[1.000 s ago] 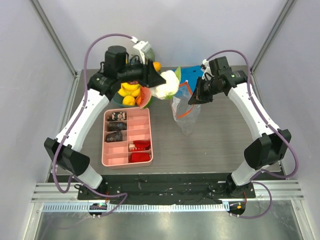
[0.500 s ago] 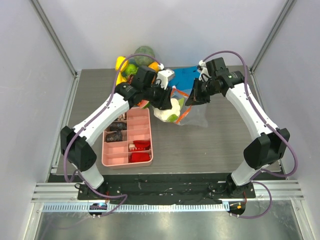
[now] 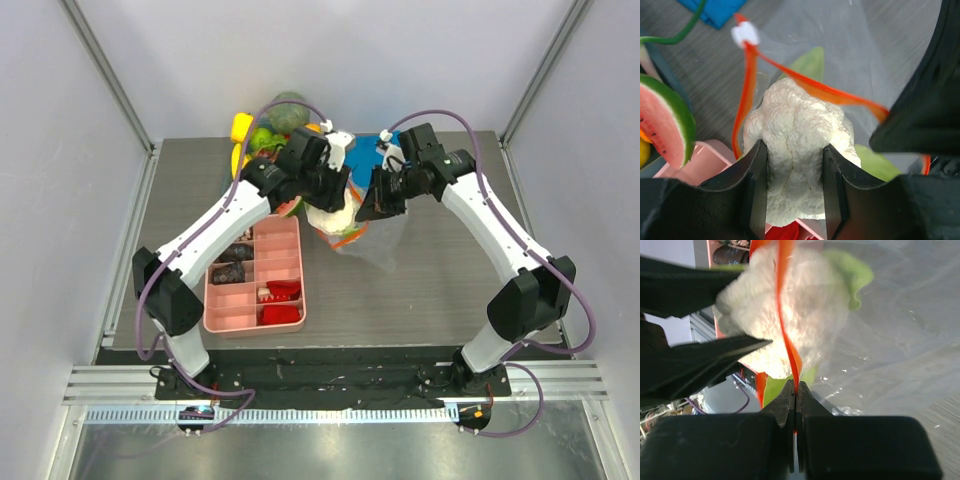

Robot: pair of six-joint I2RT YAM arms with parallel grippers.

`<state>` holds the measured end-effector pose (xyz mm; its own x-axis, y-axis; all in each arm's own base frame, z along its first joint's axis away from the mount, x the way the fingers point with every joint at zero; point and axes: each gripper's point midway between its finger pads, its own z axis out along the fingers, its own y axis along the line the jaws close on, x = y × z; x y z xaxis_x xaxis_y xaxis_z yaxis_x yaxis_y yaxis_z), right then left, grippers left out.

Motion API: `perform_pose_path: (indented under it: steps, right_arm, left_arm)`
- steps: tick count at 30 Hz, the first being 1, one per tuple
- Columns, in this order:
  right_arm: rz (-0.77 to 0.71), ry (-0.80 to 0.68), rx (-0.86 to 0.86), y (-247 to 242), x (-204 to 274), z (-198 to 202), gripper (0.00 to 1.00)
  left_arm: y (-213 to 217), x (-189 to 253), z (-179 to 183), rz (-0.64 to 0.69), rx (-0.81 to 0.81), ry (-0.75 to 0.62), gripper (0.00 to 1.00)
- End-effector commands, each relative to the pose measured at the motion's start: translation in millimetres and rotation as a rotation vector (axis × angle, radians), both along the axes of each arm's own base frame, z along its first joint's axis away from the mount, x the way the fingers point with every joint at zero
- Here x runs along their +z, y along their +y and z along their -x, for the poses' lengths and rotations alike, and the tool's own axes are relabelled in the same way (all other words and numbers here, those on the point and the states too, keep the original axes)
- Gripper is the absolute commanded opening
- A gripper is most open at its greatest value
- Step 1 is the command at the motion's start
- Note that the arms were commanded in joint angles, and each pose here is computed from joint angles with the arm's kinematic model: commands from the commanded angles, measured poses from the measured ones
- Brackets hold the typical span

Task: Place the food in the zip-top bag and seal the zipper
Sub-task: Place the fake vegetable in the zipper food storage bag.

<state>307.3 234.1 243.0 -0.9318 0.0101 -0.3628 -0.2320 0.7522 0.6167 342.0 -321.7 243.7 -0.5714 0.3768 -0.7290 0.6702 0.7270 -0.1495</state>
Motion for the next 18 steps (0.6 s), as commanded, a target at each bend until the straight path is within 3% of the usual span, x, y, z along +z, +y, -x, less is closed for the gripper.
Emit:
perform_pose_path:
  steps: [1, 3, 6, 7, 9, 10, 16, 18]
  right_arm:
    - [-0.102, -0.05, 0.038, 17, 31, 11, 0.01]
    - [-0.122, -0.057, 0.032, 21, 39, 8, 0.01]
    - [-0.149, -0.063, 0.03, 25, 48, 4, 0.01]
    - [-0.156, -0.066, 0.029, 26, 50, 2, 0.01]
    - [-0.168, -0.061, 0.027, 26, 52, 0, 0.01]
    - [-0.17, -0.056, 0.024, 26, 51, 0, 0.01]
    - [-0.198, -0.027, 0.02, 22, 48, 0, 0.01]
    - [-0.213, -0.024, 0.023, 21, 50, -1, 0.01]
  left_arm:
    - [2, 41, -21, 0.124, 0.216, -0.035, 0.04]
    - [1, 40, -20, 0.133, 0.242, -0.014, 0.04]
    - [5, 35, -19, 0.105, 0.281, 0.001, 0.15]
    - [3, 34, -16, 0.108, 0.271, 0.017, 0.3]
    - [6, 35, -9, 0.098, 0.264, 0.036, 0.45]
    - [4, 38, -5, 0.107, 0.237, 0.046, 0.58]
    - [34, 78, 5, 0.172, 0.202, -0.016, 0.92]
    - [42, 92, 14, 0.232, 0.165, -0.006, 0.96]
